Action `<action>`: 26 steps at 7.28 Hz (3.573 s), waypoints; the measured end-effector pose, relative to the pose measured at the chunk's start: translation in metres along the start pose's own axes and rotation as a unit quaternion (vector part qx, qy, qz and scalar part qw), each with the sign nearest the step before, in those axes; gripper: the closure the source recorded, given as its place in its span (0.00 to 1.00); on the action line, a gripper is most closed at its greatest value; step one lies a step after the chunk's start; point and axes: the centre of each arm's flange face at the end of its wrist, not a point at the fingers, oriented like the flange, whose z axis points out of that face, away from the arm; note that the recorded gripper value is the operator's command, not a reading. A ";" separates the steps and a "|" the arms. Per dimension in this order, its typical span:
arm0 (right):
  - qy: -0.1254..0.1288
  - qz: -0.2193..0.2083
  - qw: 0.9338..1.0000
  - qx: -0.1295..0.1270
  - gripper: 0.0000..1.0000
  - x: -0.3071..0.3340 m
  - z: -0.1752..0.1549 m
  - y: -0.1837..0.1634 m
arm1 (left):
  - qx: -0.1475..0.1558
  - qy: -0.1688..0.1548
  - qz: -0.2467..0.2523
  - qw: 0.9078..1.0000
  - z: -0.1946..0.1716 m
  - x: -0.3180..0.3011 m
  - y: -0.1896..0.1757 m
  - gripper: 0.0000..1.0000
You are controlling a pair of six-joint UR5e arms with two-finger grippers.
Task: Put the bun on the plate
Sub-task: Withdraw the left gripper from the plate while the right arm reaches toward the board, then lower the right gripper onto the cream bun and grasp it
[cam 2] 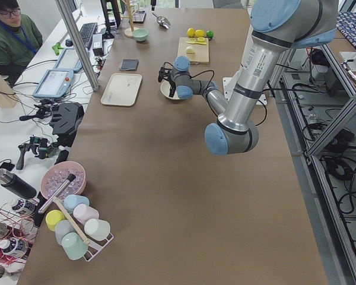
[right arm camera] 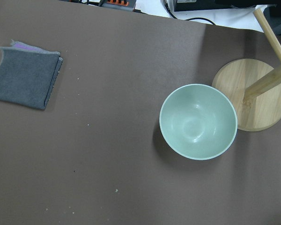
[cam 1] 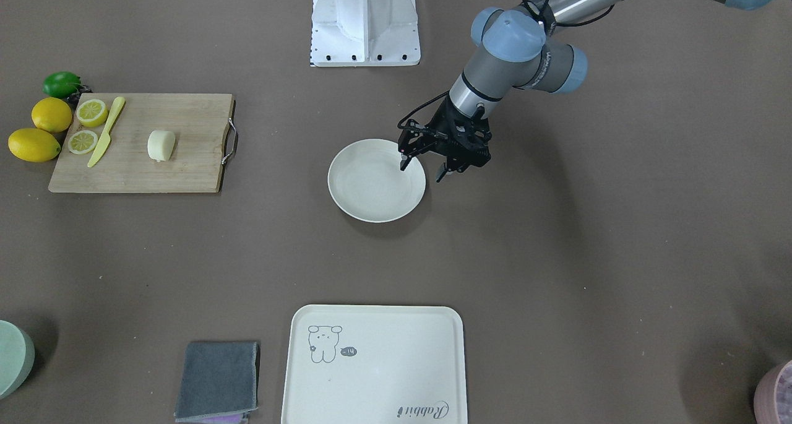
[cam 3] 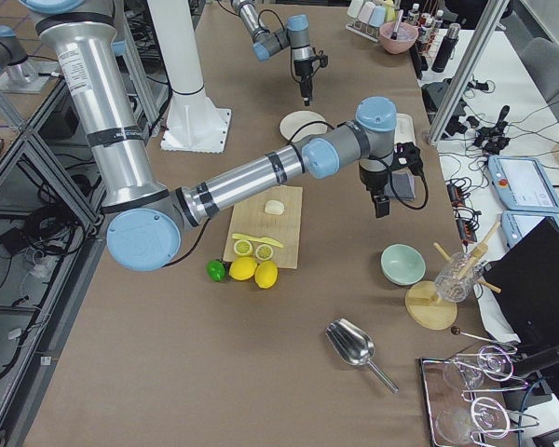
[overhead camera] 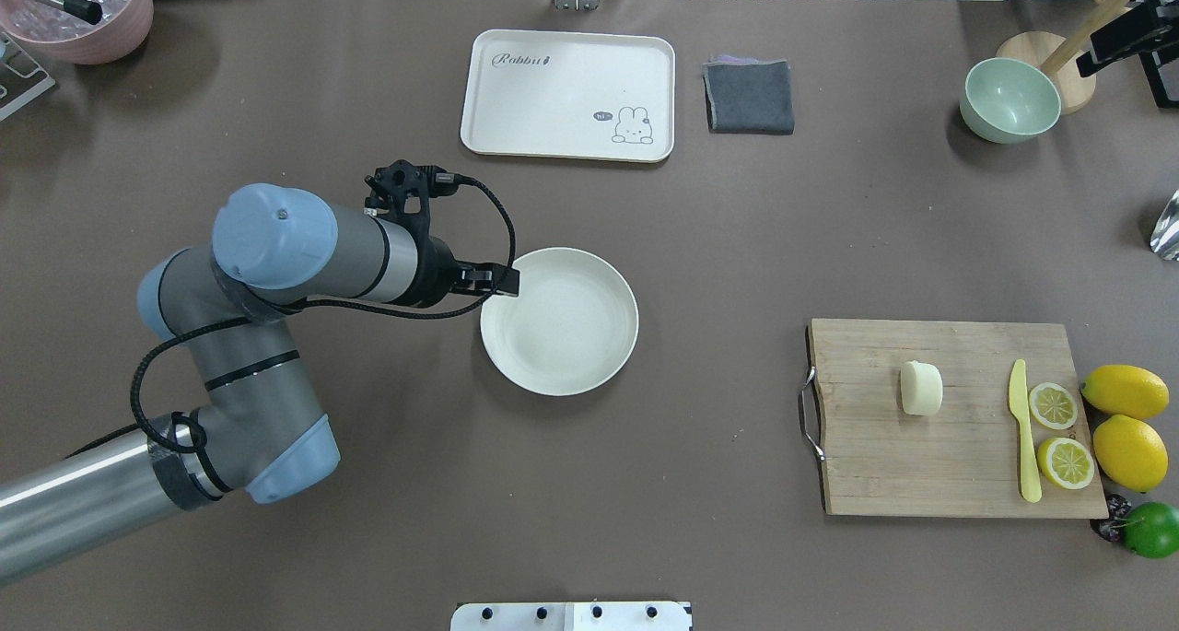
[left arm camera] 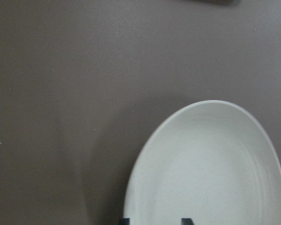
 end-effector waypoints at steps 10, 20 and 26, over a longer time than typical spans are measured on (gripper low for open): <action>-0.044 -0.057 0.992 -0.107 0.00 -0.111 0.101 0.079 | 0.051 -0.137 0.109 0.983 -0.120 -0.249 -0.180 0.02; 0.016 0.022 0.984 -0.174 0.00 -0.180 0.155 0.214 | 0.050 -0.162 0.150 0.974 -0.143 -0.294 -0.185 0.02; 0.054 0.042 0.985 -0.159 0.72 -0.208 0.178 0.226 | 0.052 -0.168 0.146 0.973 -0.163 -0.310 -0.159 0.02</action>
